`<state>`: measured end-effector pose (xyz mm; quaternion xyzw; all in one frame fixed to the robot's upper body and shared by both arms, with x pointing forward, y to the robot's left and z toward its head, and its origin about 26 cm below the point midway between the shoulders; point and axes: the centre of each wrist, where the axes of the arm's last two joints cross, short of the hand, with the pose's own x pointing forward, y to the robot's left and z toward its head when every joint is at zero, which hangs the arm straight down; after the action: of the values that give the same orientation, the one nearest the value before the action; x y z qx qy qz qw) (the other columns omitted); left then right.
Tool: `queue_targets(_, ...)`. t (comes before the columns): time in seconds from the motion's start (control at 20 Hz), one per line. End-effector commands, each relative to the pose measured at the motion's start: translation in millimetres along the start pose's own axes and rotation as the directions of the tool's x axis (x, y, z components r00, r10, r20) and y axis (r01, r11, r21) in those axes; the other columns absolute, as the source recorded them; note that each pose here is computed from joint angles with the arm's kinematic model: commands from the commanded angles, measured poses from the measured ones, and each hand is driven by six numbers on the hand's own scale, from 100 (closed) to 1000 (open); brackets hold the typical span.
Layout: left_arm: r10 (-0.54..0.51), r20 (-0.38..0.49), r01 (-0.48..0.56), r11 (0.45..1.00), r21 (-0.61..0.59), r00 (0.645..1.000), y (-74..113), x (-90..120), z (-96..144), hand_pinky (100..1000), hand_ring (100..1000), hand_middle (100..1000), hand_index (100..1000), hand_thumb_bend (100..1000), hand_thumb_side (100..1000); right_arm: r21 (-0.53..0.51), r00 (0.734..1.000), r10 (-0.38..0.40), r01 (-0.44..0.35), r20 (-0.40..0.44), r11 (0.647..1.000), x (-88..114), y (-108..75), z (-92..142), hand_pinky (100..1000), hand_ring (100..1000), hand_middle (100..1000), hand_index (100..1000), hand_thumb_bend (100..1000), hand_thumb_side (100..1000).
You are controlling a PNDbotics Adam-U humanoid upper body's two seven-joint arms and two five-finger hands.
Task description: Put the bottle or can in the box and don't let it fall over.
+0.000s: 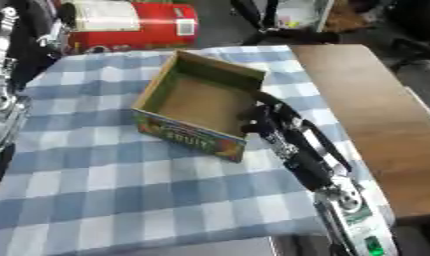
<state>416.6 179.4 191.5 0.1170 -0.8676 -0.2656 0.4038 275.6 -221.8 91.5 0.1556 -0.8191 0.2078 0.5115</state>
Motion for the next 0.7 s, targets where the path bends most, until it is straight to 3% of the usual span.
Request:
queue_targets(0.05,-0.095,0.009,0.095,0.993,-0.076,0.995,-5.9,-1,-10,570,453,414,689,100,358,-0.029,0.999,-0.019,0.018,-0.027,0.999,-4,-1.2,1,801,845,682,937,100,657)
queue_targets(0.1,-0.137,-0.003,0.135,0.984,-0.114,0.991,-11.1,-6,-11,624,493,461,730,100,336,-0.044,0.998,-0.033,0.031,-0.053,0.999,-8,-0.7,3,800,844,680,935,100,653)
queue_targets(0.15,-0.189,-0.015,0.185,0.971,-0.15,0.982,-15.3,-12,-11,731,590,551,820,215,523,-0.056,0.996,-0.044,0.04,-0.073,0.998,-12,-0.2,3,800,845,679,931,100,642)
queue_targets(0.2,-0.242,-0.024,0.234,0.955,-0.182,0.97,-18.7,-18,-11,843,729,687,921,558,738,-0.065,0.995,-0.049,0.043,-0.089,0.997,-15,0.2,4,800,846,678,925,100,641)
queue_targets(0.3,-0.34,-0.033,0.321,0.912,-0.254,0.94,-24.9,-27,-9,940,838,800,960,787,862,-0.076,0.992,-0.049,0.04,-0.118,0.996,-20,1.3,5,800,846,676,923,100,630)
queue_targets(0.55,-0.398,-0.015,0.379,0.884,-0.273,0.917,-26.9,-34,-5,969,896,874,983,932,1000,-0.074,0.989,-0.041,0.031,-0.139,0.997,-24,3.7,5,799,846,676,925,100,621)
queue_targets(0.7,-0.394,-0.005,0.376,0.881,-0.287,0.919,-28.1,-35,-4,979,915,907,1000,968,1000,-0.072,0.989,-0.041,0.031,-0.14,0.997,-25,4.2,5,800,846,676,928,100,623)
